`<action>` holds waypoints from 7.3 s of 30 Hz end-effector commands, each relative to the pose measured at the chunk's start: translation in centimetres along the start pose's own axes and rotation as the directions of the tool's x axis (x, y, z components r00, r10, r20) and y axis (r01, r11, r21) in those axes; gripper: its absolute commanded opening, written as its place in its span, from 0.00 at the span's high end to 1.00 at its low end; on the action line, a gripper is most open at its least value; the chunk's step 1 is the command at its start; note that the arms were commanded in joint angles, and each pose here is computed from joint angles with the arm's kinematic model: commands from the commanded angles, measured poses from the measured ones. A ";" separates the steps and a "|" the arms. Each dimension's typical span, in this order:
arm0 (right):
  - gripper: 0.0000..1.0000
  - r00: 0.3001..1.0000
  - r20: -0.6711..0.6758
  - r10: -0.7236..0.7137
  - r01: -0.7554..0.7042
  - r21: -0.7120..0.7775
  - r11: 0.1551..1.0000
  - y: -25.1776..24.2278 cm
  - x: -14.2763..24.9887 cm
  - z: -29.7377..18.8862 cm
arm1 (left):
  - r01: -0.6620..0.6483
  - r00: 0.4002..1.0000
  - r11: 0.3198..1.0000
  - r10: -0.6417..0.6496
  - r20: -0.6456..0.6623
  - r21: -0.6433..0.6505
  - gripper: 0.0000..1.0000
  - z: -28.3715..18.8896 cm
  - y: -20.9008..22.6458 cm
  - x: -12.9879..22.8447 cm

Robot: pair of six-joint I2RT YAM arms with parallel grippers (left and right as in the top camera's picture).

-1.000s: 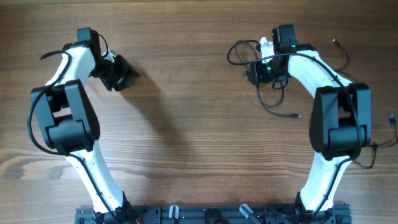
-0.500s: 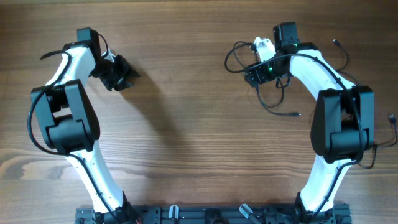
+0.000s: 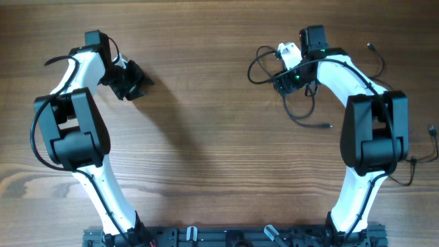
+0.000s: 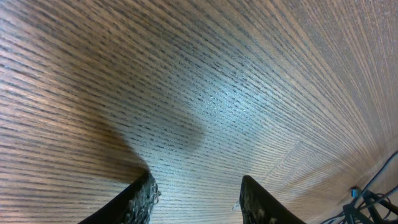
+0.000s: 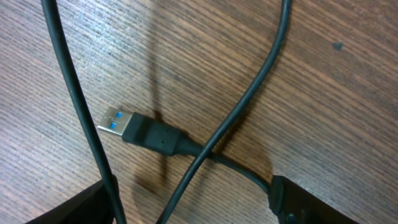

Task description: Untangle cables

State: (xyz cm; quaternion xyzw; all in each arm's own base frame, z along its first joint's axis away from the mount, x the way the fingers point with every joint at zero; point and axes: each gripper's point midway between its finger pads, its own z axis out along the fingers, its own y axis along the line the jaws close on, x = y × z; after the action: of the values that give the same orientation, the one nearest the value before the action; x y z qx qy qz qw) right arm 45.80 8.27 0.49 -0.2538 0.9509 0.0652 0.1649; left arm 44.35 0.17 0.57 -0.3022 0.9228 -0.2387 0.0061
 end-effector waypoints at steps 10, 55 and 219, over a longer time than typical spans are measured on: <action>0.07 1.000 -0.017 -0.024 0.024 -0.007 1.000 0.2 0.3 1.8 | 0.008 1.000 0.998 -0.007 0.016 -0.065 0.53 0.7 1.4 -0.3; 0.73 0.957 -0.008 0.290 -0.205 0.687 0.697 -12.3 3.5 -10.0 | 0.007 1.000 0.998 -0.006 0.018 -0.064 0.53 0.7 1.4 -0.3; 0.00 0.222 0.970 0.096 -0.273 -0.032 0.962 8.0 3.0 -36.7 | -0.363 0.912 0.860 0.406 0.051 -0.359 0.00 5.0 -3.5 2.8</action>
State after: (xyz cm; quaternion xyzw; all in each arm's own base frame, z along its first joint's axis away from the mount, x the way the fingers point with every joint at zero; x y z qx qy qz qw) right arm 30.60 6.46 34.21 -0.0033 0.7074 0.1841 0.6824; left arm 46.27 -6.73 0.56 -0.1188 0.9866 -0.0613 0.0933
